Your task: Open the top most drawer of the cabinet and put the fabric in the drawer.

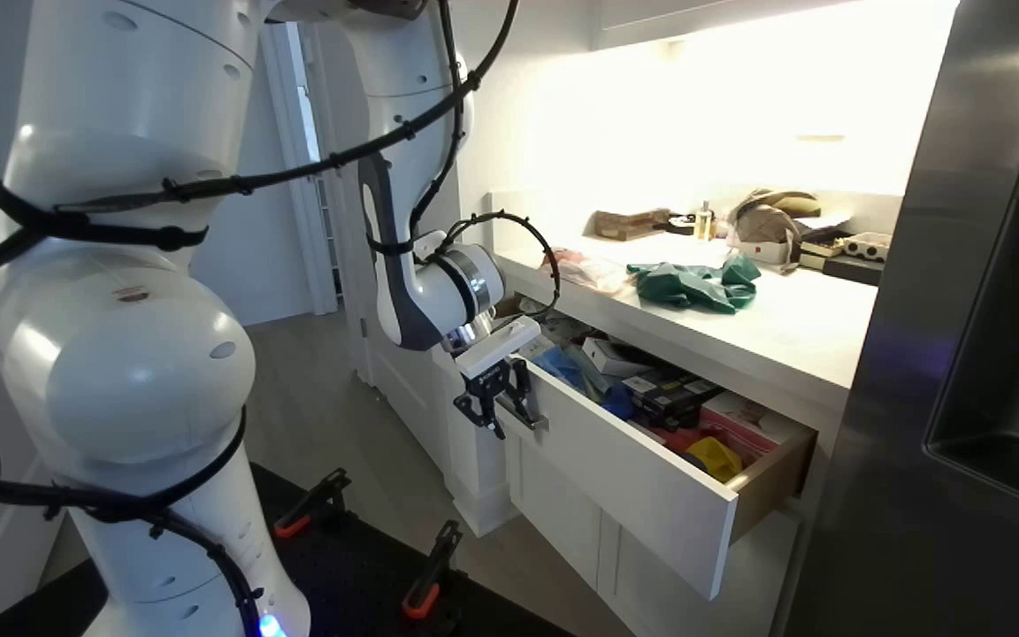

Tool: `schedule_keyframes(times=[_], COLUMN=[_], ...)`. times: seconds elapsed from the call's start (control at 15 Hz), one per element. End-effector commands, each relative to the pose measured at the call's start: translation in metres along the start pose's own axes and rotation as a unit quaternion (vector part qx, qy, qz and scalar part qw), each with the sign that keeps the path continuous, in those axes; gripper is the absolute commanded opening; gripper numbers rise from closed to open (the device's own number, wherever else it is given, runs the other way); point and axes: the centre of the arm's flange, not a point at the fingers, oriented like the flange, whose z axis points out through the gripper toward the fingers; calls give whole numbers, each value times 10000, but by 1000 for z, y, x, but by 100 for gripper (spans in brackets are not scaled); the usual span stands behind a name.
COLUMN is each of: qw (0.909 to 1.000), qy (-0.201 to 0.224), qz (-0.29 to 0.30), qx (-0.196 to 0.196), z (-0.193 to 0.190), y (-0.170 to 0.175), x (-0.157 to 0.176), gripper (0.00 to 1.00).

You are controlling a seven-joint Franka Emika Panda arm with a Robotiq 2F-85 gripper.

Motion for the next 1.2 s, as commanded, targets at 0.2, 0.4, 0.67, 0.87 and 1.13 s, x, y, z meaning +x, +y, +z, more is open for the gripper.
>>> schedule_keyframes(times=[0.2,0.4,0.67,0.87,1.13], qw=[9998,9990,9980,9971,9972], qy=[-31,221,370,551,498], qz=[-201,-382,-501,-526,-521], qx=[-56,-76,-96,-52,-217], z=[5,-6,-13,-16,-25], y=[-2,-9,-13,-14,-5], x=[-1,8,14,13,11], gripper=[80,80,80,80,80])
